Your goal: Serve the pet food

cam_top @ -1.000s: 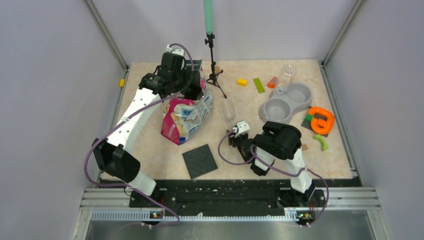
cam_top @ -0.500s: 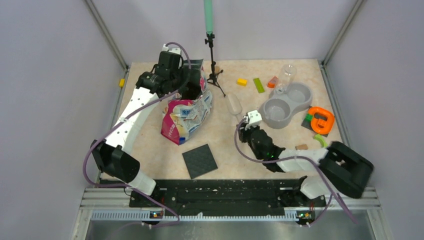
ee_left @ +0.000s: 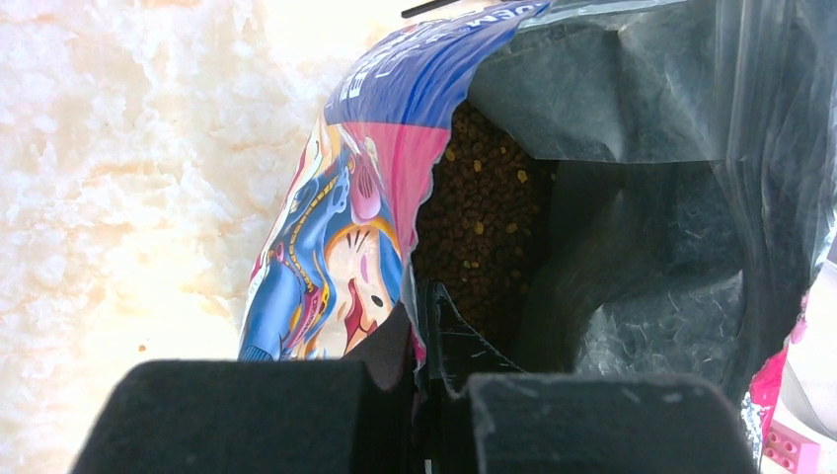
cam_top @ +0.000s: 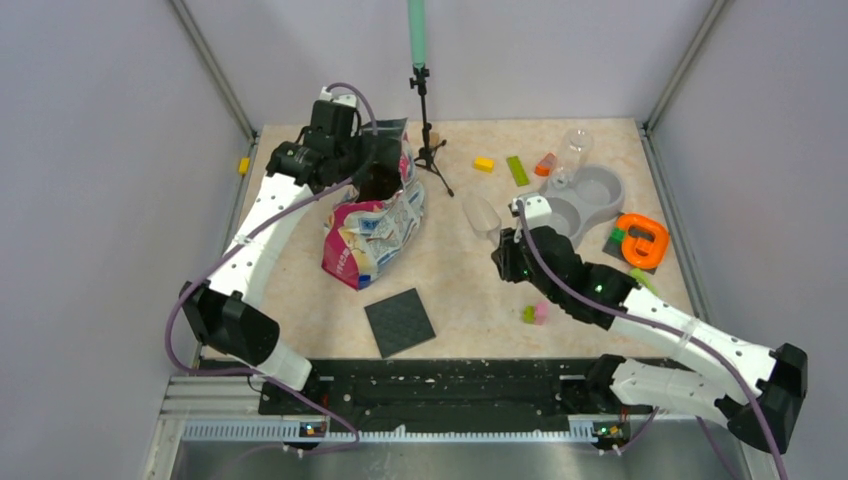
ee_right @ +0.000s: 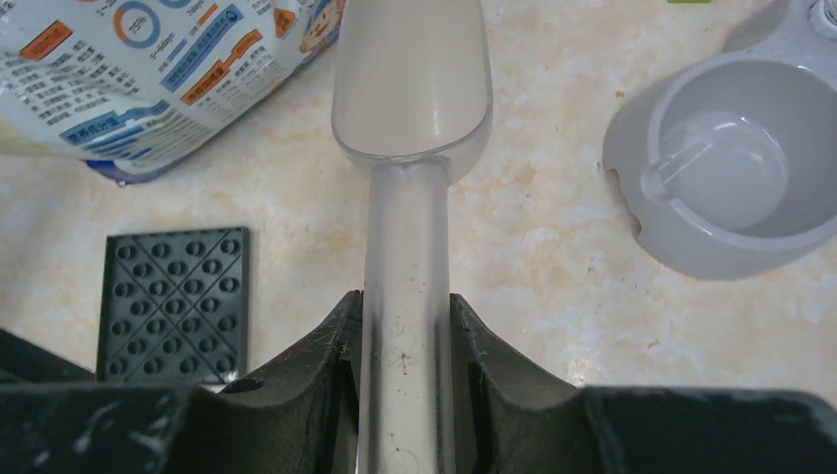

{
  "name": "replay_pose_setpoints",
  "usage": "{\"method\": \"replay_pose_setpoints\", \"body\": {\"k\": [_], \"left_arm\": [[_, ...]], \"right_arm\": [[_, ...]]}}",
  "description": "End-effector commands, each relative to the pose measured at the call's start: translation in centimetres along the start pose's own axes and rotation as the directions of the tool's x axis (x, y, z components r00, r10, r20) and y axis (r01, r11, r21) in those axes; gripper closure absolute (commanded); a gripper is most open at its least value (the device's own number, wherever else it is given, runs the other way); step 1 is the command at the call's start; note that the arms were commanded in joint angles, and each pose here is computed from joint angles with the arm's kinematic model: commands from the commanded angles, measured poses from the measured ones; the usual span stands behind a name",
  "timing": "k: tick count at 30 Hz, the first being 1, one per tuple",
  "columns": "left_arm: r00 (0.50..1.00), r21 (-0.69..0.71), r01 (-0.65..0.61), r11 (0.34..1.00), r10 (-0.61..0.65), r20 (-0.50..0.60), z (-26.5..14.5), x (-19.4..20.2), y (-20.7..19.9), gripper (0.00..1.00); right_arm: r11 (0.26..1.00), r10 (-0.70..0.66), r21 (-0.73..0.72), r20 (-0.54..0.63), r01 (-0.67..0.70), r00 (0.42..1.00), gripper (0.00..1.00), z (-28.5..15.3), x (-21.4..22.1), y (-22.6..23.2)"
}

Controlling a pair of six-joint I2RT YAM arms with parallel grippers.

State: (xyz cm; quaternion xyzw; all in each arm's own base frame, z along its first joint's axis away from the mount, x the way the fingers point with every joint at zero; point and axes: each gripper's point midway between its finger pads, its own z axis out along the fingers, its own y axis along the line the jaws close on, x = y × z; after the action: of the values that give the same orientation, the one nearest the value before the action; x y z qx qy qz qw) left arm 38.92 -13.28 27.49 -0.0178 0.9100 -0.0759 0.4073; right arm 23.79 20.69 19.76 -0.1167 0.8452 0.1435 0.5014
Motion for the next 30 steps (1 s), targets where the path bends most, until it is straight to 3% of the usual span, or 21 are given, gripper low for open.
{"method": "replay_pose_setpoints", "body": {"k": [1, 9, 14, 20, 30], "left_arm": [[0.993, 0.081, -0.010, 0.997, 0.000, 0.117, -2.3, -2.4, -1.1, 1.00], [0.991, 0.105, -0.017, 0.994, 0.003, 0.130, -3.6, -2.1, -1.1, 1.00], [0.992, 0.105, -0.040, 0.994, 0.027, 0.121, -4.0, -1.3, -0.8, 1.00], [0.986, 0.183, -0.036, 0.982, 0.005, 0.168, -5.8, -2.1, -2.1, 1.00], [0.983, 0.365, -0.078, 0.928, 0.011, 0.183, -7.5, -3.4, -7.5, 1.00]], "right_arm": [[0.999, 0.011, -0.047, -0.076, -0.015, 0.997, 1.00, -3.3, -1.4, 0.4], [0.980, 0.005, -0.194, -0.172, -0.039, 0.985, 1.00, -4.8, -1.9, 3.6], [0.985, 0.023, -0.166, -0.155, -0.049, 0.988, 1.00, -6.8, -6.0, 3.6], [0.970, 0.033, -0.238, -0.049, -0.043, 0.998, 1.00, -10.1, -14.4, 5.7], [0.906, 0.110, -0.400, -0.093, -0.138, 0.990, 1.00, -9.8, -17.2, 10.8]]}}
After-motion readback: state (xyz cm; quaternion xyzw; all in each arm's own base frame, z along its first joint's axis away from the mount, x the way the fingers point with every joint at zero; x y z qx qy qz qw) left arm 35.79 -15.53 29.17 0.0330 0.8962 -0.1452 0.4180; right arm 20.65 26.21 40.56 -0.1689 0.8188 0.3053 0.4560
